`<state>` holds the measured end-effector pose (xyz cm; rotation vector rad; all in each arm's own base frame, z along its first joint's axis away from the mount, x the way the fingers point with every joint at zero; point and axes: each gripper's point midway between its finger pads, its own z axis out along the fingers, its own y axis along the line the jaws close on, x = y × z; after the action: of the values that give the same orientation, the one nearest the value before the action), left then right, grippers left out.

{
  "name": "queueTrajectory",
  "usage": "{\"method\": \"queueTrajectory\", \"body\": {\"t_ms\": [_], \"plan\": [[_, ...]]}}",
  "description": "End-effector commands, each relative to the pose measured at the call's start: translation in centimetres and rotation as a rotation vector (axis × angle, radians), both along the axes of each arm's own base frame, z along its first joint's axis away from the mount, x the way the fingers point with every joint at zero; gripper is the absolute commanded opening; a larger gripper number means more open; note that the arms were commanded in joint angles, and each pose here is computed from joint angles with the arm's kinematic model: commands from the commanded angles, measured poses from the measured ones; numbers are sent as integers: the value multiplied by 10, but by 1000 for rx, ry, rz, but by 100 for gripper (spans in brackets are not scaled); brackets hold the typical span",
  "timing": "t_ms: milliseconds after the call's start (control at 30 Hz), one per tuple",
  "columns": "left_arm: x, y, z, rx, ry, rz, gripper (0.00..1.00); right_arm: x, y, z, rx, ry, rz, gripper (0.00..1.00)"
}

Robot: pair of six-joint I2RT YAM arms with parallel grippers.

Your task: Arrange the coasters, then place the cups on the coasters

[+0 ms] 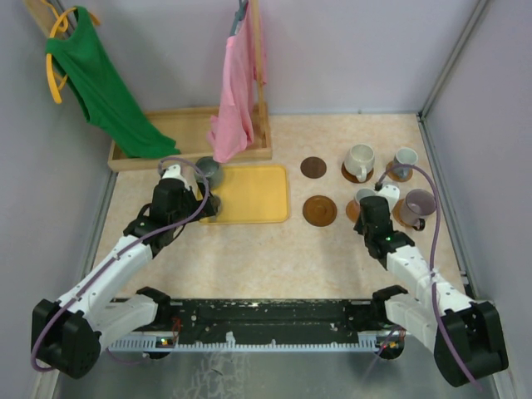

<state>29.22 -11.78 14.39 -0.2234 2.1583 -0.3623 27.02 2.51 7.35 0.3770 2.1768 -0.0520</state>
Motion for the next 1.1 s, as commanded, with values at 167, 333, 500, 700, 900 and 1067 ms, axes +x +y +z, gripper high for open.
{"method": "queueTrajectory", "body": {"t_ms": [167,333,500,700,900,1067], "plan": [[3,-7,2,-19,-15,-20,100,8,-22,32,-28,-89,-145,28],[2,-5,2,-15,-16,-16,100,11,-14,38,-1,-112,-96,28],[3,-2,3,-1,-19,-2,100,17,-3,62,20,-176,-25,30],[4,3,6,22,-22,14,100,18,4,81,28,-200,29,32],[6,6,9,27,-45,28,100,18,16,105,67,-236,99,32],[10,9,10,41,-47,47,100,16,27,124,95,-270,163,35]]}}
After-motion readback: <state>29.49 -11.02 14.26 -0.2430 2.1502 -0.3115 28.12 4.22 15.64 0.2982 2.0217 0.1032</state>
